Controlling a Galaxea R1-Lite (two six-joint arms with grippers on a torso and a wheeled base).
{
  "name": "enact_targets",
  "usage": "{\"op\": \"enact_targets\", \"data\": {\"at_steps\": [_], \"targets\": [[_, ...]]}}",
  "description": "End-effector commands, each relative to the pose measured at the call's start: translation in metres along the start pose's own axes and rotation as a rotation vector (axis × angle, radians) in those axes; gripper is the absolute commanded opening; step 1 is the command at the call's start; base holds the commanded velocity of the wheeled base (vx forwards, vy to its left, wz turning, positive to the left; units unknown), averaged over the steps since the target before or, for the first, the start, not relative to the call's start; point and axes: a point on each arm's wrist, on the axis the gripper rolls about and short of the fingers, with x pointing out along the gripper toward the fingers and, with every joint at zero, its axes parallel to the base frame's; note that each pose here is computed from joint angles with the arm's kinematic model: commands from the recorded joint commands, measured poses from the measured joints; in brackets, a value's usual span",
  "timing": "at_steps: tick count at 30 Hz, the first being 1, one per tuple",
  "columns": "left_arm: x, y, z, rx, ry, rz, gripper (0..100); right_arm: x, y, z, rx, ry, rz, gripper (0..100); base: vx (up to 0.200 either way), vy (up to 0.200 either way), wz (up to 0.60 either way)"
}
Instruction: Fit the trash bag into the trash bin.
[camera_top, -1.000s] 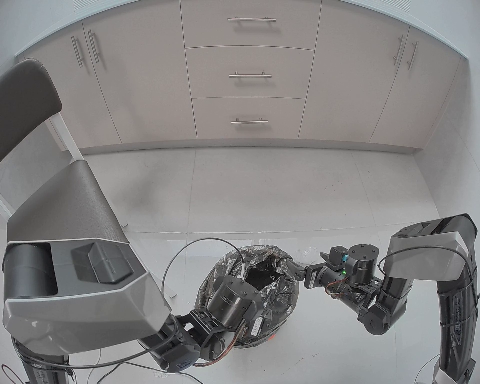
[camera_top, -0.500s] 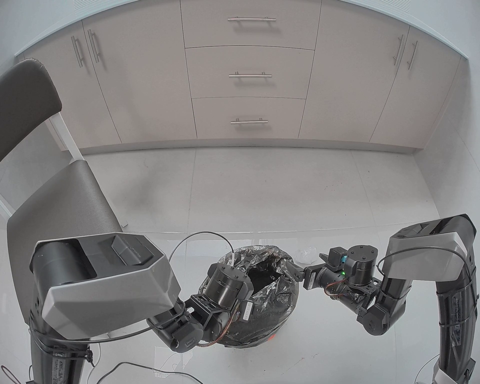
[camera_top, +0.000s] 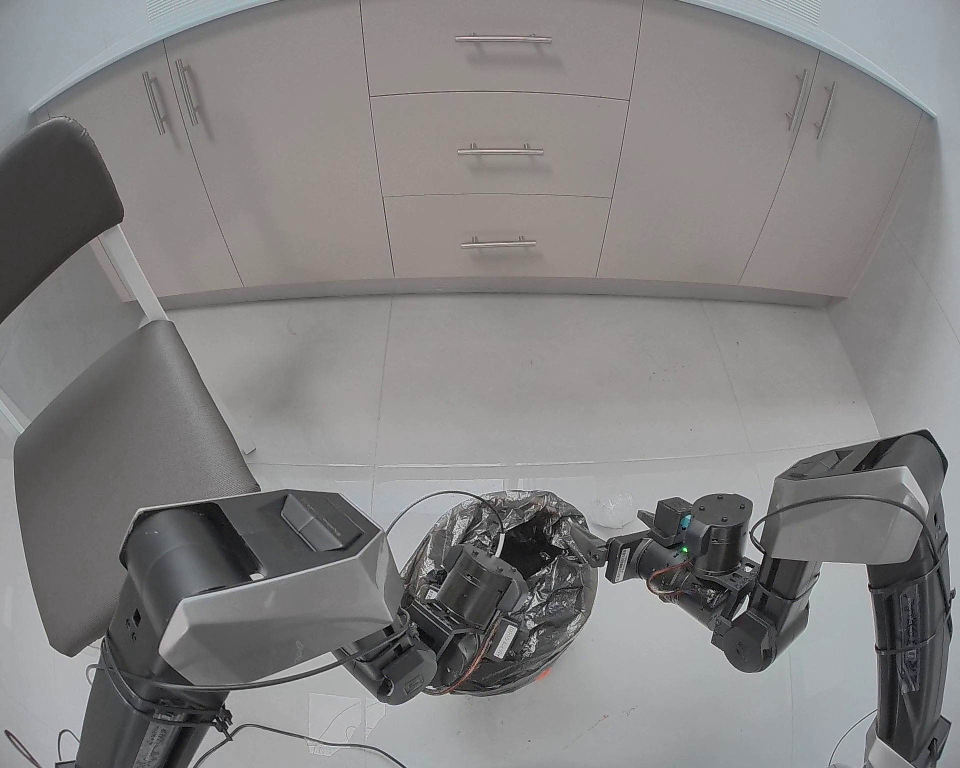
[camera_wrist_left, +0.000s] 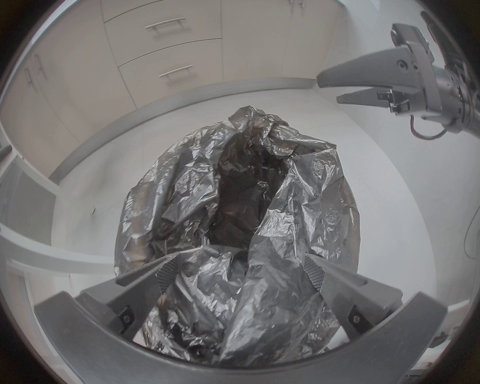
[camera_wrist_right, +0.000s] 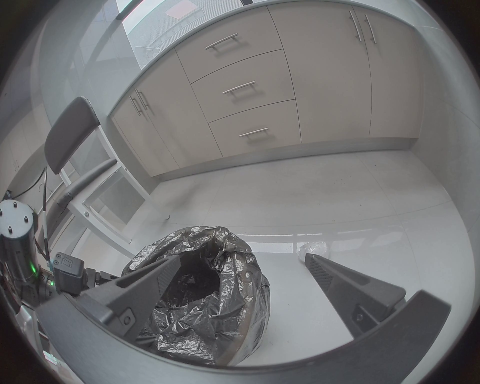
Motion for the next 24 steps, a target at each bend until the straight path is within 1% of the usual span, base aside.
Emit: {"op": "enact_targets", "data": {"at_steps": [1, 6, 9, 14, 16, 18, 20, 24], "targets": [[0.012, -0.004, -0.003, 0.032, 0.008, 0.001, 100, 0.001, 0.000, -0.001, 0.000, -0.011, 0.004, 100, 0.000, 0.000, 0.00], [0.011, -0.011, -0.002, 0.073, 0.028, -0.008, 100, 0.001, 0.000, -0.001, 0.001, -0.011, 0.002, 100, 0.000, 0.000, 0.00], [0.012, -0.011, 0.001, 0.080, 0.038, -0.007, 100, 0.001, 0.000, -0.001, 0.001, -0.011, 0.002, 100, 0.000, 0.000, 0.00], [0.018, -0.015, 0.011, 0.099, 0.097, -0.006, 100, 0.000, 0.000, 0.001, 0.002, -0.016, 0.003, 100, 0.000, 0.000, 0.00], [0.018, -0.015, 0.014, 0.101, 0.103, -0.007, 100, 0.000, 0.000, 0.001, 0.002, -0.016, 0.003, 100, 0.000, 0.000, 0.00], [0.020, -0.018, 0.017, 0.108, 0.139, -0.049, 100, 0.000, 0.000, 0.001, 0.002, -0.014, 0.003, 100, 0.000, 0.000, 0.00], [0.021, -0.023, 0.020, 0.118, 0.164, -0.073, 100, 0.000, 0.000, 0.001, 0.002, -0.013, 0.003, 100, 0.000, 0.000, 0.00], [0.025, -0.026, 0.026, 0.121, 0.182, -0.075, 100, 0.000, 0.000, 0.001, 0.002, -0.014, 0.003, 100, 0.000, 0.000, 0.00]]}}
